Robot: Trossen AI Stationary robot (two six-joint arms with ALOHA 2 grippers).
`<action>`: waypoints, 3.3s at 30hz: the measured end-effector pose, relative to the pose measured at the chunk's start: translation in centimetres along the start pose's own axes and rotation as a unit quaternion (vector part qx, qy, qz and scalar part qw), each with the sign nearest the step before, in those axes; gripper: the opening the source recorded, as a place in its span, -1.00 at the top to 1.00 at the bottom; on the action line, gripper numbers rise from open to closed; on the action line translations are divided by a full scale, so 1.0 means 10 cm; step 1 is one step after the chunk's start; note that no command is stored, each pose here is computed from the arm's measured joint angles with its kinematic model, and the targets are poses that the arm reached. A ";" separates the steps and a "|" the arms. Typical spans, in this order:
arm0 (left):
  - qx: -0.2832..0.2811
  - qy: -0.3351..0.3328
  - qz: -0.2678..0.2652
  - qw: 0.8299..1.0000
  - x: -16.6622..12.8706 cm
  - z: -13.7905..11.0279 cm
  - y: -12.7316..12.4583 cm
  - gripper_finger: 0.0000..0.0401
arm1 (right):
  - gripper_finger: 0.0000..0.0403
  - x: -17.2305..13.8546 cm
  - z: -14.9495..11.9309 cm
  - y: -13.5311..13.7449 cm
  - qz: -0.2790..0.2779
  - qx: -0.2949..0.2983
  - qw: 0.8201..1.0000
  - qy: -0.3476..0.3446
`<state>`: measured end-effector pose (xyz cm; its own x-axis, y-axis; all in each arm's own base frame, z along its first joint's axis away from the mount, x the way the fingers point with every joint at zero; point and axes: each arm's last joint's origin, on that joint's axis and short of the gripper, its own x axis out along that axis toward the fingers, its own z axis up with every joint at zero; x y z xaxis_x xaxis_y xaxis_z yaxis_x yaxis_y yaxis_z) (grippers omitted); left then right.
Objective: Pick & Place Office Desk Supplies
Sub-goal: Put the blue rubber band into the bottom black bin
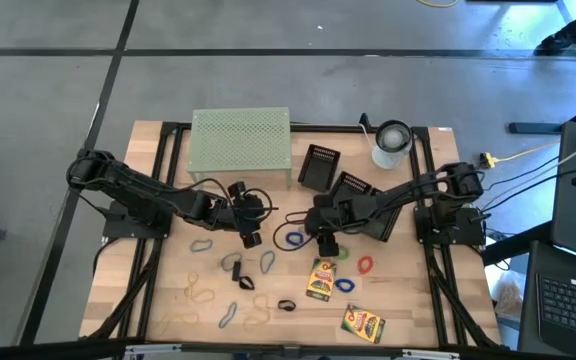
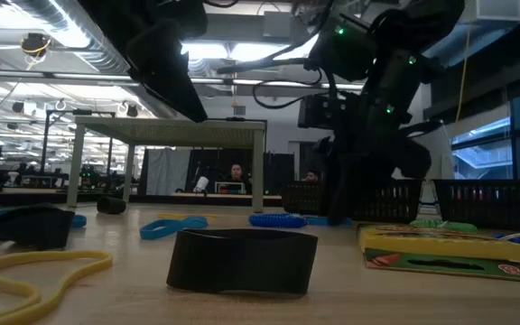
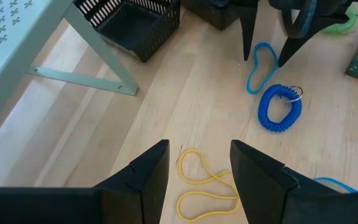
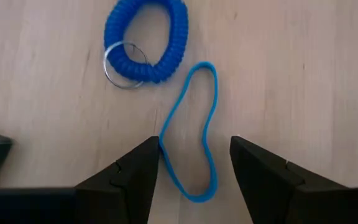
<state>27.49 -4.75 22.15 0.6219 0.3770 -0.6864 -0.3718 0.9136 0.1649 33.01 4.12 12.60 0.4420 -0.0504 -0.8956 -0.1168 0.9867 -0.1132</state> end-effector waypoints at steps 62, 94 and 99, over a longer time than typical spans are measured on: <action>-0.016 -0.011 0.000 1.000 -0.03 -0.01 -0.06 0.18 | 1.00 -1.68 0.81 -0.02 -0.113 0.059 0.929 -0.348; -0.028 -0.023 0.002 0.999 -0.04 0.02 -0.06 0.18 | 0.97 -1.79 0.23 0.20 -0.187 0.140 0.958 -0.166; -0.028 -0.025 0.002 0.999 -0.04 0.02 -0.06 0.18 | 0.97 -1.86 -0.07 0.17 -0.160 0.230 0.958 -0.059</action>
<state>27.63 -5.42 22.43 0.6535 0.3881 -0.6498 -0.4113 0.9028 0.1256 23.97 6.62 28.71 0.4900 -0.3699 -0.7894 0.4332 0.8891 -0.1477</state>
